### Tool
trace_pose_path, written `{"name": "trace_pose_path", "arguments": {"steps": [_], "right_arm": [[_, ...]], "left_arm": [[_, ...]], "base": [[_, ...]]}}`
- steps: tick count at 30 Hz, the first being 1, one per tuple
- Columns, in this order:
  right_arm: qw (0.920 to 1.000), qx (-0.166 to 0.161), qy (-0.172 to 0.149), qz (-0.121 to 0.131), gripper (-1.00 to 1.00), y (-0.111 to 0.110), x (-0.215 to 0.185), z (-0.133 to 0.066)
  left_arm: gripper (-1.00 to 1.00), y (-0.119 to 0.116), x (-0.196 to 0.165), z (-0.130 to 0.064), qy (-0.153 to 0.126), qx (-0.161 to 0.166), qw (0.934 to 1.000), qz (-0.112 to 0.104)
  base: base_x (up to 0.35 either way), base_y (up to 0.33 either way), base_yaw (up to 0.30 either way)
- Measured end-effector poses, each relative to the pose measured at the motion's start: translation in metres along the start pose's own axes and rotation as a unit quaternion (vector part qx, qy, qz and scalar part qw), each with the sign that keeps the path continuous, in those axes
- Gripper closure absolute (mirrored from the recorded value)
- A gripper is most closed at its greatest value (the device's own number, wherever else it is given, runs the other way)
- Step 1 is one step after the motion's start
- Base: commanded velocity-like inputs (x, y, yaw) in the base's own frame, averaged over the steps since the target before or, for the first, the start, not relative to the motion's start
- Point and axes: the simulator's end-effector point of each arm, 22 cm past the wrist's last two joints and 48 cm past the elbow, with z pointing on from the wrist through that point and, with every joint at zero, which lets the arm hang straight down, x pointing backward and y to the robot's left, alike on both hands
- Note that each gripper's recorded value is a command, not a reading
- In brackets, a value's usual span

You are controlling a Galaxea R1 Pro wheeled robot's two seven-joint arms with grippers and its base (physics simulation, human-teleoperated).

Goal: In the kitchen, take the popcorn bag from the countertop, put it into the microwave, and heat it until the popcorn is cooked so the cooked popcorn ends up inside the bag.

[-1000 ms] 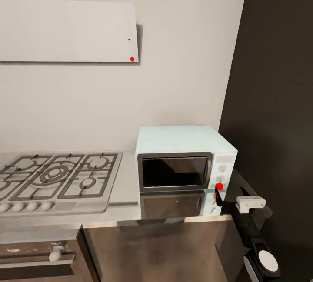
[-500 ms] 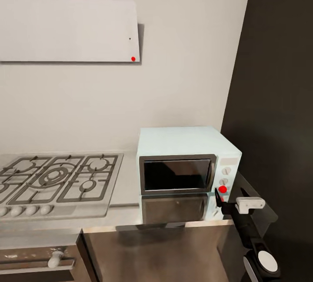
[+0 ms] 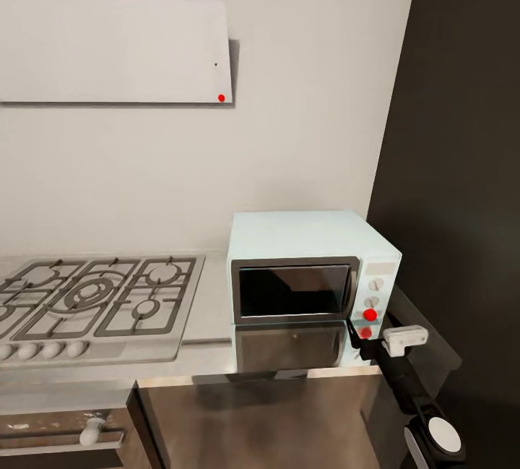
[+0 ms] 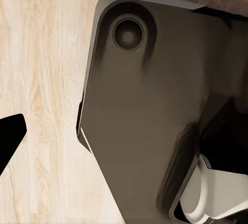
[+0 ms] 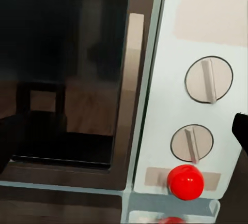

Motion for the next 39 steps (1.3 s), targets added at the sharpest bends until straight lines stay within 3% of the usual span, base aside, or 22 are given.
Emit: {"name": "trace_pose_path", "arguments": {"steps": [10, 19, 39], "right_arm": [[0.9995, 0.003, 0.032, 0.002, -1.0, -0.001, 0.032, -0.004], [0.9988, 0.037, 0.033, 0.006, -1.0, -0.013, 0.033, -0.005], [0.9987, 0.04, 0.031, 0.007, -1.0, -0.014, 0.032, -0.005]], "left_arm": [[-1.0, 0.0, 0.0, 0.0, 0.0, 0.0, 1.0, 0.0], [-1.0, 0.0, 0.0, 0.0, 0.0, 0.0, 1.0, 0.0], [-1.0, 0.0, 0.0, 0.0, 0.0, 0.0, 1.0, 0.0]], "base": [[0.08, 0.0, 0.0], [0.074, 0.033, 0.0], [0.102, 0.046, 0.0]]}}
